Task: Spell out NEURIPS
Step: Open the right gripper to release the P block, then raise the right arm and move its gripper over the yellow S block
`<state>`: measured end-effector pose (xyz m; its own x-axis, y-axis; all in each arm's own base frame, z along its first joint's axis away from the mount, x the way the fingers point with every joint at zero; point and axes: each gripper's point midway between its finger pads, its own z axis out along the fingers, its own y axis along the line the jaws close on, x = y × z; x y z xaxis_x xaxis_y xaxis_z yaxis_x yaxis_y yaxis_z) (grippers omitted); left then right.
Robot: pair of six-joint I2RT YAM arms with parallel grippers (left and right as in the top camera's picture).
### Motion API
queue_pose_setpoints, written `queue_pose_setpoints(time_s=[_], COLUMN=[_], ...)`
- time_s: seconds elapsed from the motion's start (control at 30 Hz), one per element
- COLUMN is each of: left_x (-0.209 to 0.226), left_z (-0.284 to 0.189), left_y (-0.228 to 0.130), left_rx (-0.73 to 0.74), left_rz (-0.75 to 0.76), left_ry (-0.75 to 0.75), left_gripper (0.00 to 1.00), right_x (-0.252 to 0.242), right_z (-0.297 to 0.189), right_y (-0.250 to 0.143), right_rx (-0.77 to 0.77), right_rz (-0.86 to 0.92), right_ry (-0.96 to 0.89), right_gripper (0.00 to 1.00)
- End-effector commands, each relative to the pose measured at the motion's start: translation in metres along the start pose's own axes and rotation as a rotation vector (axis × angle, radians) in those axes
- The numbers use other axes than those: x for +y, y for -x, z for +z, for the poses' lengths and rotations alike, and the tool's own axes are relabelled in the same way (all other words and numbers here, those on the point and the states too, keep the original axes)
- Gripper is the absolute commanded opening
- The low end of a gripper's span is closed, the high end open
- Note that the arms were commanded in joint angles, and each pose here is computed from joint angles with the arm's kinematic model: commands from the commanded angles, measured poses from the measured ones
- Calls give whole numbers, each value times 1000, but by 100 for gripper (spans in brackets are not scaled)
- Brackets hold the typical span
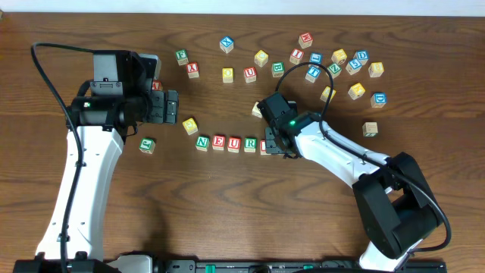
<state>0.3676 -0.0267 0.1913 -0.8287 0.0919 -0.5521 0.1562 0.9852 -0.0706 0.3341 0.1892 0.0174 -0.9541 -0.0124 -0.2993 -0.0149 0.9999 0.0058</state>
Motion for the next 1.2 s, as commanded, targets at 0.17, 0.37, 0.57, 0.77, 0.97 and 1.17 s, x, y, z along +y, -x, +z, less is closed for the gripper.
queue_pose_setpoints(time_s=[0.17, 0.37, 0.57, 0.77, 0.97, 1.17], left_x=[1, 1, 1, 1, 1, 1], left_z=[-5, -5, -5, -5, -5, -5], left_y=[8, 8, 8, 8, 8, 8], left_rx=[-23, -23, -22, -23, -22, -23], left_rz=[3, 3, 3, 3, 3, 2], left_ry=[3, 3, 3, 3, 3, 3], left_gripper=[96, 96, 96, 96, 96, 96], right_x=[2, 11, 10, 5, 1, -19], right_z=[-19, -44, -69, -97, -123, -136], right_y=[32, 59, 82, 104, 122, 122], right_rx=[-58, -106, -160, -217, -277, -296], right_rz=[-7, -12, -6, 6, 65, 168], right_ry=[-36, -24, -50, -96, -118, -206], right_gripper=[31, 30, 31, 33, 35, 38])
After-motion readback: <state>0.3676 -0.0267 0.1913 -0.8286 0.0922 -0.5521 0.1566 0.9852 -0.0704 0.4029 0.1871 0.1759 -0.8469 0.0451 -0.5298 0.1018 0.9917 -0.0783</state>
